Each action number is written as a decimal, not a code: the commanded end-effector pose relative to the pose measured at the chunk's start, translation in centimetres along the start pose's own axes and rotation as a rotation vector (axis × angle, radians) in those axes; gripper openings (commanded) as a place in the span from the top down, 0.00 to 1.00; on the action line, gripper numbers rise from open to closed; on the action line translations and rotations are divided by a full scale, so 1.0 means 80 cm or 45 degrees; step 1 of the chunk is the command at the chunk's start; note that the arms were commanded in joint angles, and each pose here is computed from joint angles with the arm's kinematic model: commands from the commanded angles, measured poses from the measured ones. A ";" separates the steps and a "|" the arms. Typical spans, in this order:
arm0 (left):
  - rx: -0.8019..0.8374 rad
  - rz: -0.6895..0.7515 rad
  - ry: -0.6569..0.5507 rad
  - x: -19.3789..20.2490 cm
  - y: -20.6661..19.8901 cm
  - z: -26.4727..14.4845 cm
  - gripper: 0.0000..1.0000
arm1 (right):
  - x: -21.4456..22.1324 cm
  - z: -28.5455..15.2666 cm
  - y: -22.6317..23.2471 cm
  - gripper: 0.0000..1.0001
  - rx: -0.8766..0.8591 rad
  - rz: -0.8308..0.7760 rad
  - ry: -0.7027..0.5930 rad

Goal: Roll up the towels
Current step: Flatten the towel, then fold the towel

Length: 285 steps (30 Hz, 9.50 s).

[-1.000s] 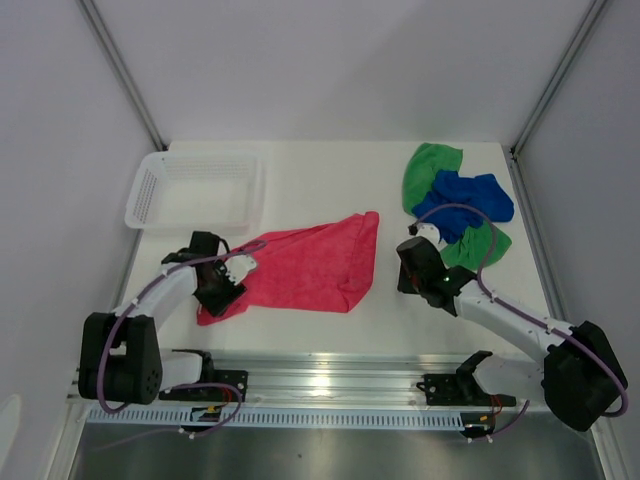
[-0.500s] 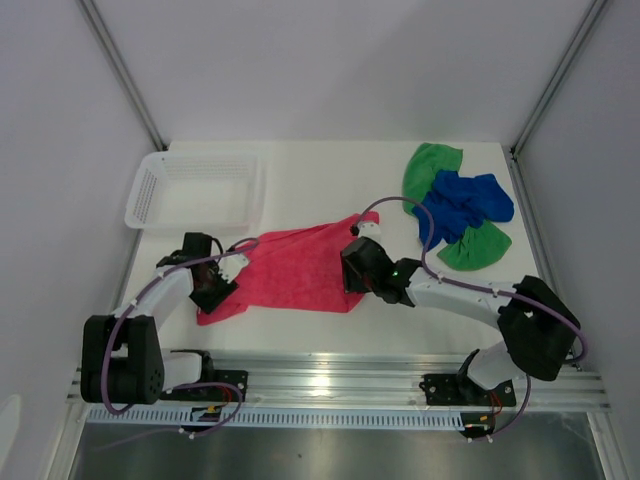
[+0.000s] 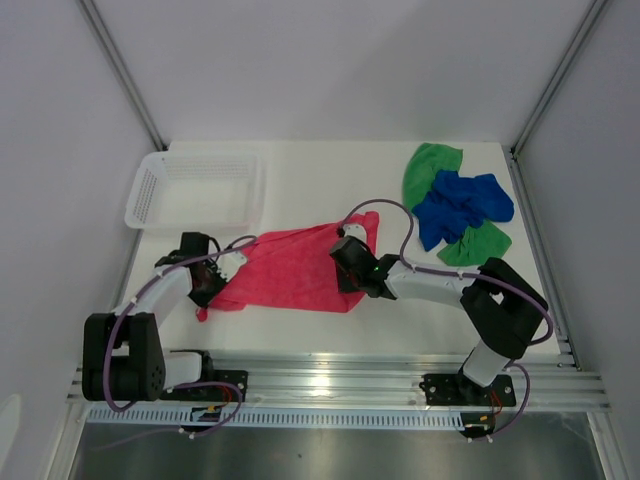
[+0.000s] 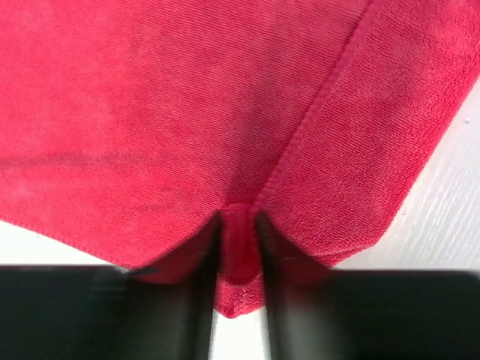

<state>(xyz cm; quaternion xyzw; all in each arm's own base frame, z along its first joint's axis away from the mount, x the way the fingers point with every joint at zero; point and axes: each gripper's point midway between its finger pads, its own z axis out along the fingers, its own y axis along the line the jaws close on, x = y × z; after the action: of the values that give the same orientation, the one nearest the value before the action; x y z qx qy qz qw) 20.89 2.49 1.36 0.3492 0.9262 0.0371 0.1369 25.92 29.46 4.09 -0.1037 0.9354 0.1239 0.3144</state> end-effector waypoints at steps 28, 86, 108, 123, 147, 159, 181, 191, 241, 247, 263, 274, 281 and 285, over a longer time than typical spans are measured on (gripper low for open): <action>-0.601 0.065 -0.785 -0.141 0.103 -0.327 0.99 | -0.265 -0.359 -0.196 1.00 0.112 0.285 -0.804; -0.134 0.392 -0.433 -0.092 0.013 -0.098 0.33 | -0.009 -0.116 -0.252 1.00 0.141 0.476 -0.191; 0.259 0.429 -0.132 -0.082 0.014 -0.021 0.31 | -0.008 -0.117 -0.257 1.00 0.164 0.451 -0.182; 0.271 0.296 -0.199 -0.083 0.016 -0.038 0.99 | -0.016 -0.131 -0.254 1.00 0.168 0.482 -0.197; -0.711 0.086 -0.854 -0.125 0.103 -0.332 0.99 | -0.171 -0.344 -0.228 1.00 0.182 0.343 -0.624; -0.819 0.011 -0.898 -0.168 0.164 -0.350 0.99 | -0.278 -0.304 -0.249 1.00 0.248 0.262 -0.643; -0.604 0.156 -0.674 -0.090 0.087 -0.218 0.99 | -0.079 -0.230 -0.256 1.00 0.221 0.455 -0.377; -0.387 0.152 -0.491 -0.026 0.023 -0.139 0.99 | -0.038 -0.225 -0.236 1.00 0.179 0.507 -0.305; -0.327 -0.145 -0.399 -0.109 0.130 -0.069 0.99 | -0.073 -0.069 -0.283 1.00 0.333 0.428 -0.065; -0.311 -0.174 -0.398 -0.117 0.138 -0.060 0.99 | -0.098 -0.058 -0.287 1.00 0.339 0.415 -0.085; -0.254 -0.210 -0.305 -0.112 0.141 -0.012 0.96 | -0.069 0.002 -0.307 1.00 0.357 0.383 0.041; -0.213 -0.221 -0.294 -0.110 0.134 0.000 0.91 | -0.076 0.004 -0.309 0.65 0.287 0.395 -0.001; -0.203 -0.226 -0.313 -0.114 0.133 -0.002 0.82 | -0.086 -0.017 -0.299 0.65 0.202 0.396 -0.079; -0.200 -0.229 -0.326 -0.117 0.133 -0.003 0.82 | -0.076 -0.020 -0.290 0.64 0.154 0.403 -0.086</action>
<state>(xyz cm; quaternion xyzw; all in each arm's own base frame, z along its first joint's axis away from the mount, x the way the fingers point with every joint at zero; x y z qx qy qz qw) 32.65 4.35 3.95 0.2696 0.9283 0.0547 0.2501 35.77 6.98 4.07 0.0799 0.9452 0.0933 0.3024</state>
